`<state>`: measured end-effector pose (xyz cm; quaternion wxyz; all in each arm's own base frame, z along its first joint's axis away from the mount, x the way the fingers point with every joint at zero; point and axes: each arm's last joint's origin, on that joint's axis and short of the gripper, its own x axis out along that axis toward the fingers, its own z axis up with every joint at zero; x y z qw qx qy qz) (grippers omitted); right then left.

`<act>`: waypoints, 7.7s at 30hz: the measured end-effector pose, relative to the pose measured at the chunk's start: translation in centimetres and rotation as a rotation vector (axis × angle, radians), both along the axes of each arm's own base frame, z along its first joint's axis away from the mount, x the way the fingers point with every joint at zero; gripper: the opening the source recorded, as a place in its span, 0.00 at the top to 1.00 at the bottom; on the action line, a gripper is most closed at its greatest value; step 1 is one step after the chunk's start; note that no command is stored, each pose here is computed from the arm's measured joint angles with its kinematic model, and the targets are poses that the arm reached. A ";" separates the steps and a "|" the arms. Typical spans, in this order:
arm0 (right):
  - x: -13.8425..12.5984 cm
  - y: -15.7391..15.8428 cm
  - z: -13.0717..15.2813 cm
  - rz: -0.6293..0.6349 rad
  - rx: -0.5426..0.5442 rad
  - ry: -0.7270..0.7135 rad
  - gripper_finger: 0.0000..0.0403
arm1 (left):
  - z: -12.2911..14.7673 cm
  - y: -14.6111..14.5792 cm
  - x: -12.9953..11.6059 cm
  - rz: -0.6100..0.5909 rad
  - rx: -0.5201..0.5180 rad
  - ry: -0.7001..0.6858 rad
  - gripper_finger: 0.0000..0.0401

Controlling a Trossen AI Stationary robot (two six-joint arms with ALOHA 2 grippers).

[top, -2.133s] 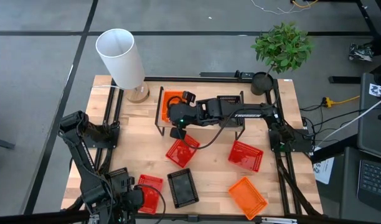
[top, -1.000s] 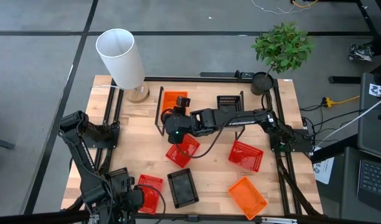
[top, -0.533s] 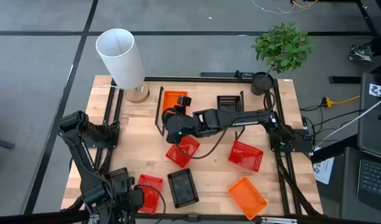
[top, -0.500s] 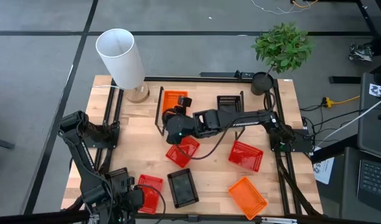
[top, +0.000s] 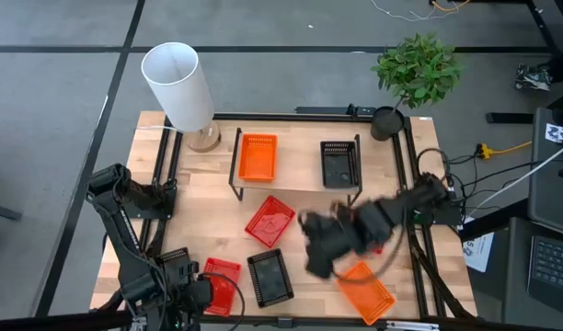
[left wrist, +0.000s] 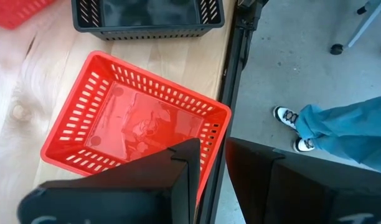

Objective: Stack baskets on shelf by color
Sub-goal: Stack the orange bin on top of the other orange bins on the shelf

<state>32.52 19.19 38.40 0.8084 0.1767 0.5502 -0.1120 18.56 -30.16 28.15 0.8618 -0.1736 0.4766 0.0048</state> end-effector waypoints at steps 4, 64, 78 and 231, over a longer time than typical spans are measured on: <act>-2.4 3.8 -2.5 -0.046 0.006 0.121 0.61 | 0.0 0.0 0.0 0.000 0.000 0.000 0.83; -2.9 12.6 -15.4 -0.190 0.413 0.100 0.61 | 0.0 0.3 0.5 0.016 -0.002 0.003 0.83; -4.5 9.6 -20.0 -0.606 -0.037 0.276 0.61 | 0.0 1.1 1.7 0.057 0.002 -0.002 0.83; -7.0 13.8 -7.6 -0.662 0.078 -0.040 0.71 | 19.5 17.6 5.9 -0.061 0.642 -0.186 1.00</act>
